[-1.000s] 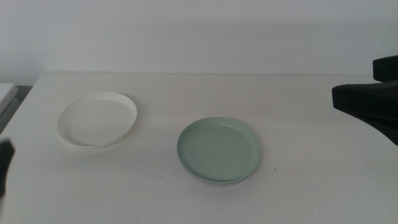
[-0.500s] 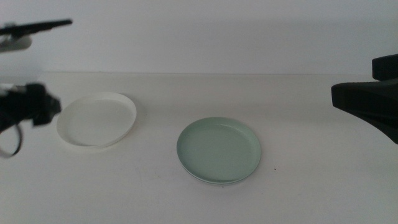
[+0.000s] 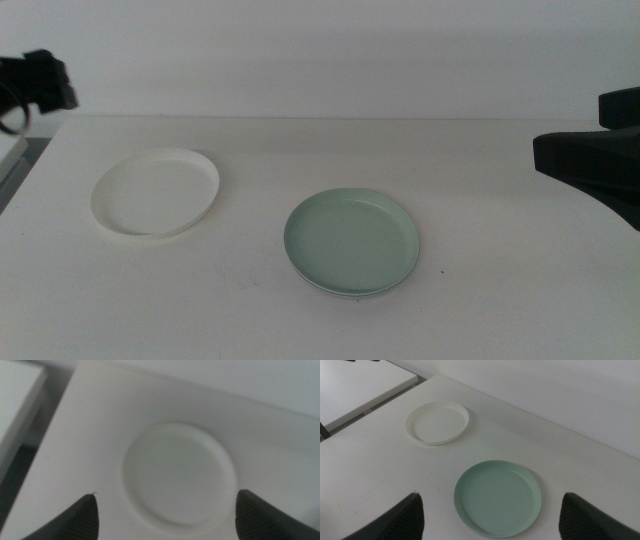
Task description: Stack the three bowls on top of each other.
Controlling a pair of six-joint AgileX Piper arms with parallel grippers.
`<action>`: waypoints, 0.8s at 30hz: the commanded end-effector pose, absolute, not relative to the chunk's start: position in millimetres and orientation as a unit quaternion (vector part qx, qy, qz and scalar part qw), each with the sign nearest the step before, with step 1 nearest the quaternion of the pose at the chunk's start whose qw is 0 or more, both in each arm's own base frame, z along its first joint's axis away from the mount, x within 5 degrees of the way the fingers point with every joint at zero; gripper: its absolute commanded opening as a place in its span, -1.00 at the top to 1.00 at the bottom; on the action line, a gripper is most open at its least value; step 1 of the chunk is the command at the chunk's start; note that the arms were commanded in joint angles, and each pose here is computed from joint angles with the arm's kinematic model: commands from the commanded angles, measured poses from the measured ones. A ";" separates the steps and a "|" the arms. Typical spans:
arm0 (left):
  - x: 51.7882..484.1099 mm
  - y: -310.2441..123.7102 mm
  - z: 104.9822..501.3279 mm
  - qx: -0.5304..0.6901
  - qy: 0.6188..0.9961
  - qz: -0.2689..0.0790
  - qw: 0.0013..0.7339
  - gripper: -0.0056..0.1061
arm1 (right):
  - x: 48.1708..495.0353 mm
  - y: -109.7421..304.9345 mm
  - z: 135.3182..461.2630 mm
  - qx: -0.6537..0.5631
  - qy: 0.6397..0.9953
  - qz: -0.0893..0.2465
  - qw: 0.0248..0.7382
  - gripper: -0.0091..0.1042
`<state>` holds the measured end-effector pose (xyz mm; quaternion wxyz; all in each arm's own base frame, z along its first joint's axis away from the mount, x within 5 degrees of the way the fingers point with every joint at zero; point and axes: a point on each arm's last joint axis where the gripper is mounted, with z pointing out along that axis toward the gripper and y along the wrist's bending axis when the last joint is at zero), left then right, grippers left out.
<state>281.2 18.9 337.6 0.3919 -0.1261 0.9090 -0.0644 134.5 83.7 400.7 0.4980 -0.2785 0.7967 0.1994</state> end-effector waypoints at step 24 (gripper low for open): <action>418.6 81.7 188.2 -0.167 0.964 -0.101 0.180 -0.78 | 134.2 83.5 399.8 -0.277 0.795 0.200 0.501 -0.80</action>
